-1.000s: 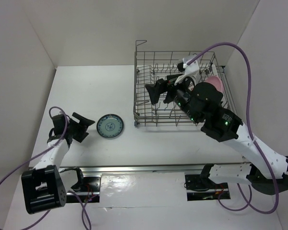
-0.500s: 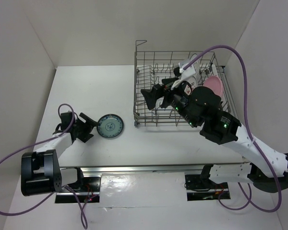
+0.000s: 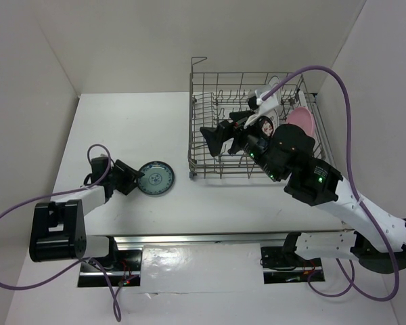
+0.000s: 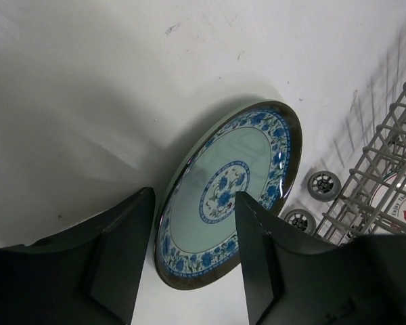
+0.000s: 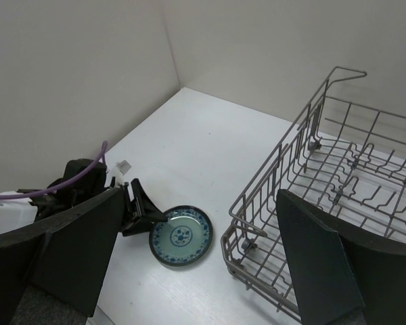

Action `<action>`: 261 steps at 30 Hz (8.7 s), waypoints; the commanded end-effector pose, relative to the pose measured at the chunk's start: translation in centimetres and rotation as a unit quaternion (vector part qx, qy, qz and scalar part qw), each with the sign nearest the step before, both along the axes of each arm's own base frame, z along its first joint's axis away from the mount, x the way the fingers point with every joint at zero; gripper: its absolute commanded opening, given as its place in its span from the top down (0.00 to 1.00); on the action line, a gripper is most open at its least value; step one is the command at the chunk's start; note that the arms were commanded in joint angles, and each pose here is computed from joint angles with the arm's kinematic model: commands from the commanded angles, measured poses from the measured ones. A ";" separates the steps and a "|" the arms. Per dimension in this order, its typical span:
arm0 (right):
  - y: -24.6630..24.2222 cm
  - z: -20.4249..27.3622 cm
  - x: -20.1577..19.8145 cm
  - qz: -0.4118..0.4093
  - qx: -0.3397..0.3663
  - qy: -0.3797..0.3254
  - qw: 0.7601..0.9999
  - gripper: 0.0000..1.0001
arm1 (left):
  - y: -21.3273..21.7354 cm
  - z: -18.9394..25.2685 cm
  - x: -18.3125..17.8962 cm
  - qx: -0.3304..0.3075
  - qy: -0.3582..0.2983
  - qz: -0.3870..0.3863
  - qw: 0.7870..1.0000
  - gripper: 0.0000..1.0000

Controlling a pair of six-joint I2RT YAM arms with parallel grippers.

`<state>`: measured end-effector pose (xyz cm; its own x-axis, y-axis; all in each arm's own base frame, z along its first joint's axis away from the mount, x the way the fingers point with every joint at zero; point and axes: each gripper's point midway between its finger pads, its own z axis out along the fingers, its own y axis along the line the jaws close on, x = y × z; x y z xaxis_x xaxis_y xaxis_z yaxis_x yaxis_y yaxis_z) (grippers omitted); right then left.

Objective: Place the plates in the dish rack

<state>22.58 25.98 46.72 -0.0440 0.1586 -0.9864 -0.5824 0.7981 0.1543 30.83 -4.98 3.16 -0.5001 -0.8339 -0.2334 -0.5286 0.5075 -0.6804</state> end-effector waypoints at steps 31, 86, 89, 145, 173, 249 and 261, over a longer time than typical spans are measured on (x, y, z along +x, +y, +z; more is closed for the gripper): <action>0.0 0.8 0.1 -0.005 0.012 -0.012 1.000 0.00 | 2.8 9.5 1.3 0.080 -0.135 0.057 0.986 1.00; 5.2 -0.9 4.1 0.172 -0.023 -0.030 0.984 0.00 | -7.3 31.2 -4.5 0.070 -0.536 -0.249 0.804 1.00; 6.6 -3.4 4.1 0.191 -0.046 -0.005 0.981 0.00 | -7.3 31.2 -4.5 0.070 -0.536 -0.249 0.804 1.00; -11.4 0.7 19.4 -0.354 -0.089 -0.009 0.931 1.00 | -5.3 28.9 -2.9 0.087 -0.473 -0.189 0.856 0.00; -18.1 -13.3 34.7 -0.478 -0.231 0.079 0.843 1.00 | -3.7 27.5 -1.8 0.071 -0.437 -0.177 0.879 0.00; -14.6 -23.1 37.6 -0.447 -0.286 0.119 0.839 0.96 | -4.4 27.6 -2.4 0.054 -0.443 -0.200 0.872 0.00; -14.0 -24.2 37.7 -0.442 -0.294 0.123 0.839 0.77 | -4.4 27.6 -2.4 0.054 -0.443 -0.200 0.872 0.00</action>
<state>59.54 11.48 20.24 -0.4443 -0.2975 -0.8450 0.2205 0.8779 -0.4250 28.56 -9.23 28.89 -0.3702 -0.5860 -0.7208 0.3594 0.6252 -0.6928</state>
